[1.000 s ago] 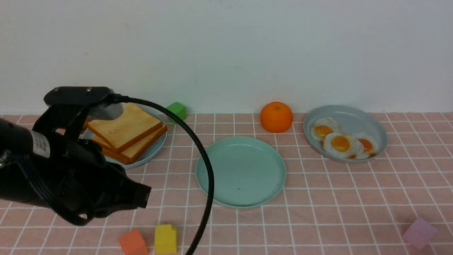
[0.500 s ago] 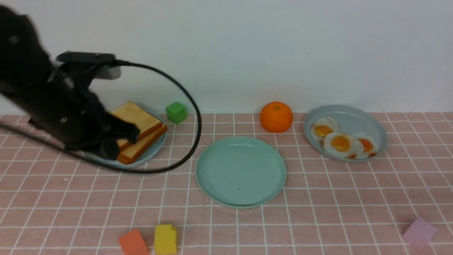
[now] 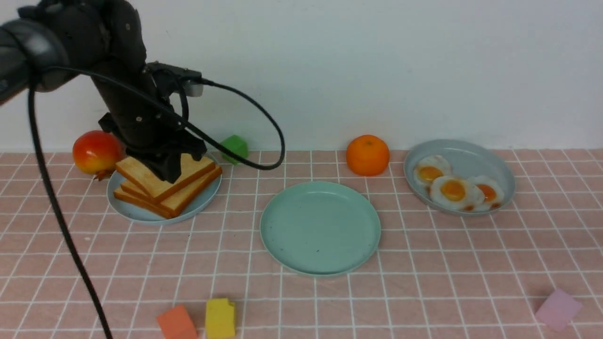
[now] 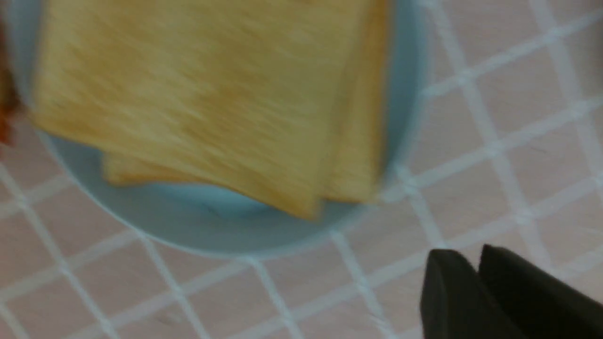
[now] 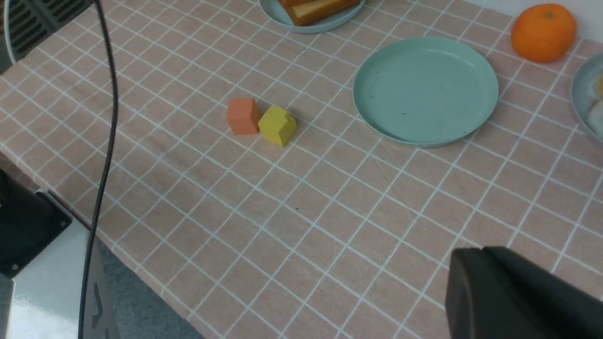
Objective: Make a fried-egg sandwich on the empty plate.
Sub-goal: Use the left arm to grab a slice of bread
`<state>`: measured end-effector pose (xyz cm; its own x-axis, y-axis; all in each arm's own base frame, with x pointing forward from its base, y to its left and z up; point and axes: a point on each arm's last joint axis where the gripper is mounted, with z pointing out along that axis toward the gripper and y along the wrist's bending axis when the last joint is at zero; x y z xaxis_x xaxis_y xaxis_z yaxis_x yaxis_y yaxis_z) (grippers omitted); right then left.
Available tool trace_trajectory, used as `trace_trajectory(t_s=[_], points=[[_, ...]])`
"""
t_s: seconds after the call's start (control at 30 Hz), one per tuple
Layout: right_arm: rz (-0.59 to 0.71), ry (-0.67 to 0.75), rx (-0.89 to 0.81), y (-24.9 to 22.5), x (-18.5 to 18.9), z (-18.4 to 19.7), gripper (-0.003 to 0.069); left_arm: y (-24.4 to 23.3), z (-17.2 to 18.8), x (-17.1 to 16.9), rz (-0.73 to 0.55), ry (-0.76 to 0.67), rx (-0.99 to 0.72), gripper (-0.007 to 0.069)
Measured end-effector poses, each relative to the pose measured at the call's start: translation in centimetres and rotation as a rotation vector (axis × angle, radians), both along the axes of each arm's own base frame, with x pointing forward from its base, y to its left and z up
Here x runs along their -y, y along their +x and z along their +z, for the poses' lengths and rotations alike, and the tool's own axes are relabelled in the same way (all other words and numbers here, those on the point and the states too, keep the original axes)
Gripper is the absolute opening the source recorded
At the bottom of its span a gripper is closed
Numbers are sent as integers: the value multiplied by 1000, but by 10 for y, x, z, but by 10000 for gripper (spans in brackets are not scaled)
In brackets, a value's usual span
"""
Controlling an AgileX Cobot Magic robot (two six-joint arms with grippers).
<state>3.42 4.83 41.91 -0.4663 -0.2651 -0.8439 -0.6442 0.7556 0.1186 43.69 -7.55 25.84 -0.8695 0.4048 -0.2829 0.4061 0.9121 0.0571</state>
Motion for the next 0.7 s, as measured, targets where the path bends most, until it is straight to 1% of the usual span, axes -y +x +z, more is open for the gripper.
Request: trace_trajectory(t_s=[0.17,0.3,0.43,0.5,0.57,0.7], points=[[-5,7,14,1,0,1,53,21,-19,-3,-20,56,95,333],[-17,22,39,3,0,3,59,32,-43,-3,-34,85,109,421],[-27,25,55,4,0,5,64,39,-65,-6,-55,141,95,438],[-27,25,55,4,0,4,65,40,-67,-7,-60,156,98,438],[-28,22,56,4,1,4,69,43,-69,-8,-69,178,104,423],[-28,22,56,4,1,4,73,44,-72,-8,-75,190,106,367]])
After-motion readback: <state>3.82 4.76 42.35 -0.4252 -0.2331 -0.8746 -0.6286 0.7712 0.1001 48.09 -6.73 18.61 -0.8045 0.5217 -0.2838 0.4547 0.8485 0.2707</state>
